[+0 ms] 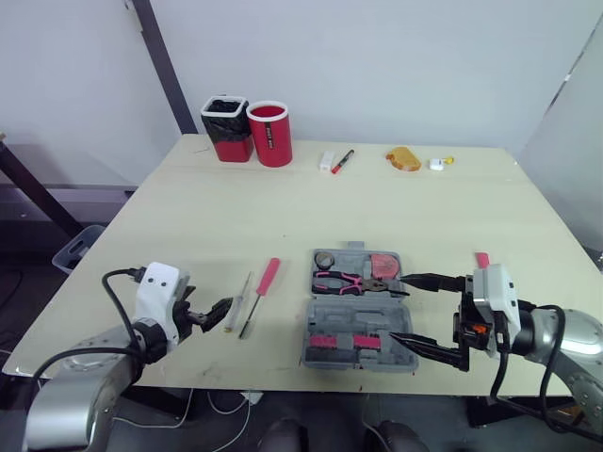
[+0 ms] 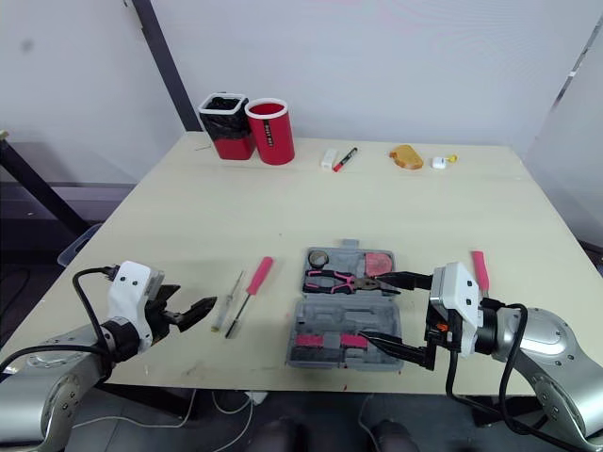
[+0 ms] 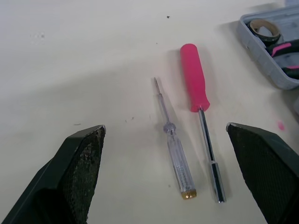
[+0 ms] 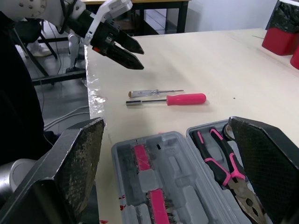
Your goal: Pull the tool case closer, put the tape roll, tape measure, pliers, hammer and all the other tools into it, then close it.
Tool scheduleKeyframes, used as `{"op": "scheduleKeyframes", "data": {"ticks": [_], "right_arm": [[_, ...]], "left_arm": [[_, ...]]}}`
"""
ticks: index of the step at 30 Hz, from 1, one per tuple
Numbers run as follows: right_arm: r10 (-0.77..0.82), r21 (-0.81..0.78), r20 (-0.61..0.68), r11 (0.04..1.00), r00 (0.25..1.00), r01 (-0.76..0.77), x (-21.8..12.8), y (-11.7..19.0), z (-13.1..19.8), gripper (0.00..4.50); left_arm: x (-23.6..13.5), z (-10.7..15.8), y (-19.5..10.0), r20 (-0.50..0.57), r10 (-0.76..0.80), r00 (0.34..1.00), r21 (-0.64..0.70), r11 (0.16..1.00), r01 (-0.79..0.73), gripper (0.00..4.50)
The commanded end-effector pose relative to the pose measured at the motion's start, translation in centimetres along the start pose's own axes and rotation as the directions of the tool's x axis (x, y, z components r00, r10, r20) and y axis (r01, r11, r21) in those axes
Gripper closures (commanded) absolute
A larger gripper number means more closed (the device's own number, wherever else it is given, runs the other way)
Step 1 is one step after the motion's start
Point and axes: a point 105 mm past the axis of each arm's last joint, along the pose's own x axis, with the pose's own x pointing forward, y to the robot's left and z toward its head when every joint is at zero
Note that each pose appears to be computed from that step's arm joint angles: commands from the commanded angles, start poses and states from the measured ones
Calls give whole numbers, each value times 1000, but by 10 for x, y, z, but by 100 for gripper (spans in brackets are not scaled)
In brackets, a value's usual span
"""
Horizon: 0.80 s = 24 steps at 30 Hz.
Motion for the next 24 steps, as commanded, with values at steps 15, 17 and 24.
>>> {"op": "scheduleKeyframes", "data": {"ticks": [15,17,24], "right_arm": [[15,-49,-9,999,1000,-15,-8,-4,12,0],[16,-49,-10,999,1000,-16,-9,-5,12,0],[21,-55,0,998,1000,-21,-8,-6,14,0]], "left_arm": [[36,-23,-2,-73,176,982,-61,982,-180,154],[39,-23,-3,-84,181,980,-58,981,-187,154],[50,-26,-5,-129,194,973,-68,977,-203,154]]}}
